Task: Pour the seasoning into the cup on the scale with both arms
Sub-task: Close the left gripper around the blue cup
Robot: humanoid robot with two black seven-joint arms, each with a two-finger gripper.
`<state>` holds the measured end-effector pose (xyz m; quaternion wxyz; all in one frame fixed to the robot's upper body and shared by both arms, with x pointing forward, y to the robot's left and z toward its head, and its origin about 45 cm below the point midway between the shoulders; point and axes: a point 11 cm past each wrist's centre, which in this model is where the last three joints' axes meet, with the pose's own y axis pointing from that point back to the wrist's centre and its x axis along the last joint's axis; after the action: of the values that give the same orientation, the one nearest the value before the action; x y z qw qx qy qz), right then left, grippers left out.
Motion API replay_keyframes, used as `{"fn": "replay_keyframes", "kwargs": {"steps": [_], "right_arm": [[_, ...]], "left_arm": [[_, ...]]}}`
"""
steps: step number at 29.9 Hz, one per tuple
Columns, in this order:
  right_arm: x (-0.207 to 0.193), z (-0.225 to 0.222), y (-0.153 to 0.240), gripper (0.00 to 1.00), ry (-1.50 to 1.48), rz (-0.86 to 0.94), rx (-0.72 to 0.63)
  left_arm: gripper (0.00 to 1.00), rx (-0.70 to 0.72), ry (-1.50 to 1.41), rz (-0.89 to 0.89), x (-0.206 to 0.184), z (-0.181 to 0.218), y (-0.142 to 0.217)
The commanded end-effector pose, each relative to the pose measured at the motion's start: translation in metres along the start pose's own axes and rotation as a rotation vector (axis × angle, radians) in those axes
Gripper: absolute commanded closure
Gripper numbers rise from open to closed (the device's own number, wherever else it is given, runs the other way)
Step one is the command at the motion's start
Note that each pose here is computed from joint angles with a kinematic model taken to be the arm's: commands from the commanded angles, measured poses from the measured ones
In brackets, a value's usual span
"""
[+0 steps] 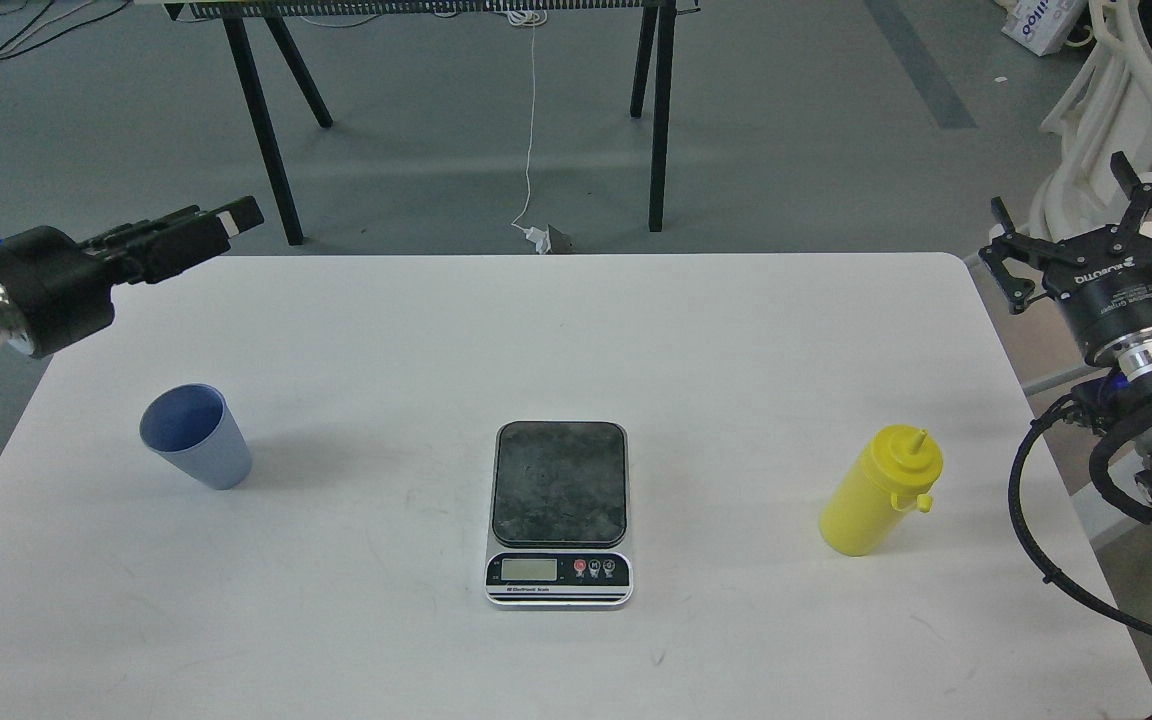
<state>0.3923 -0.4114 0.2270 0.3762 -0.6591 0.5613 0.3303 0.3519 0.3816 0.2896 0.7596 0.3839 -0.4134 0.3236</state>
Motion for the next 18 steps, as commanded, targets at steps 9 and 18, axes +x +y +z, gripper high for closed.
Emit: {"fn": "replay_keyframes", "kwargs": {"steps": [9, 18], "right_arm": [[0.006, -0.001, 0.006, 0.00, 0.005, 0.017, -0.002], [0.010, -0.002, 0.009, 0.00, 0.005, 0.029, 0.002]], "left_arm": [[0.14, 0.194, -0.307, -0.150, -0.044, -0.072, 0.015], [0.15, 0.266, -0.360, -0.240, -0.091, -0.114, 0.020]]}}
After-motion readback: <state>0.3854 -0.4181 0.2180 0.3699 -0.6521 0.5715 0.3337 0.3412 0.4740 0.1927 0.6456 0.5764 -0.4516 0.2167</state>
